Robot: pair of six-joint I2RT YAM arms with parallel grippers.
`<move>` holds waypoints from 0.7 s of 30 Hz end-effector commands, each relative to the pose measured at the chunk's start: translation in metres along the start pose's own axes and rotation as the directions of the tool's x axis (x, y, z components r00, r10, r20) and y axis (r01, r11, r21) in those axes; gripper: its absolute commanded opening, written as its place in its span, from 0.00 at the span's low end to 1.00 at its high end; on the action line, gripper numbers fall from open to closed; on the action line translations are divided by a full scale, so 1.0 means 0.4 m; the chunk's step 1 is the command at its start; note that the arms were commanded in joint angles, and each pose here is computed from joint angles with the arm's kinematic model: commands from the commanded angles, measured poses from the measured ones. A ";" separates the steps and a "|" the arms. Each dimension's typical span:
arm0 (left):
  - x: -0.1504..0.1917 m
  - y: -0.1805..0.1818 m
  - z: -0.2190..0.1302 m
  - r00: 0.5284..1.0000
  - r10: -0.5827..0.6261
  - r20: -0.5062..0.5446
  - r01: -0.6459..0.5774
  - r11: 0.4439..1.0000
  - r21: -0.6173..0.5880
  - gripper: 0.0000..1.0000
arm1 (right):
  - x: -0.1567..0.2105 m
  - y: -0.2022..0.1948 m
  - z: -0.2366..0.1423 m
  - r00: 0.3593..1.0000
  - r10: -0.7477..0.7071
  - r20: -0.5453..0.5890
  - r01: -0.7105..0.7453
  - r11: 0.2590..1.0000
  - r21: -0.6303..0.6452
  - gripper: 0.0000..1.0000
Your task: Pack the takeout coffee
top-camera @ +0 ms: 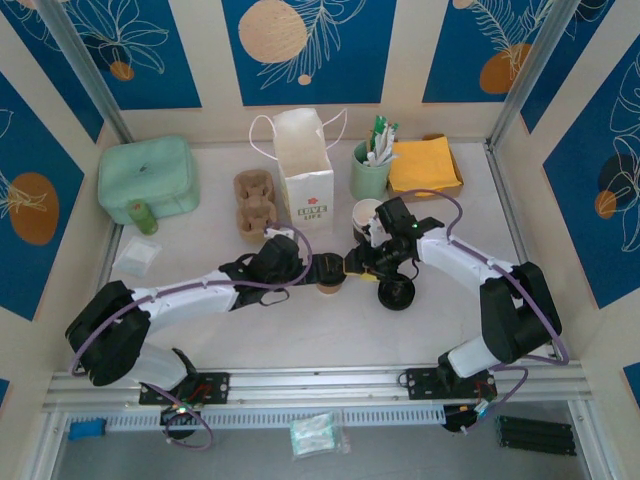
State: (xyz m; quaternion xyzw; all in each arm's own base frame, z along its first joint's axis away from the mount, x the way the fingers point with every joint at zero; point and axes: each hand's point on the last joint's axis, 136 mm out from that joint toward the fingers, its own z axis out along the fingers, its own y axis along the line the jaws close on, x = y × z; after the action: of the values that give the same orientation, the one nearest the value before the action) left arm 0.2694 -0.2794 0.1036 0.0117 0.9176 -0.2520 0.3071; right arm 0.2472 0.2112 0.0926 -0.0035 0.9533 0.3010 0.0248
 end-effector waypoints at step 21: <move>-0.029 0.042 -0.058 0.998 -0.057 -0.033 0.057 0.998 0.002 0.99 | 0.002 -0.022 0.003 1.000 0.001 -0.029 0.001 0.998 0.065 0.52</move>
State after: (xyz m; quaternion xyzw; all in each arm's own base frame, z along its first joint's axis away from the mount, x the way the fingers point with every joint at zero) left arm 0.2741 -0.2631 0.1273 0.0017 0.9169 -0.2655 0.2980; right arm 0.2531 0.2052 0.0943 -0.0027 0.9616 0.2733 0.0269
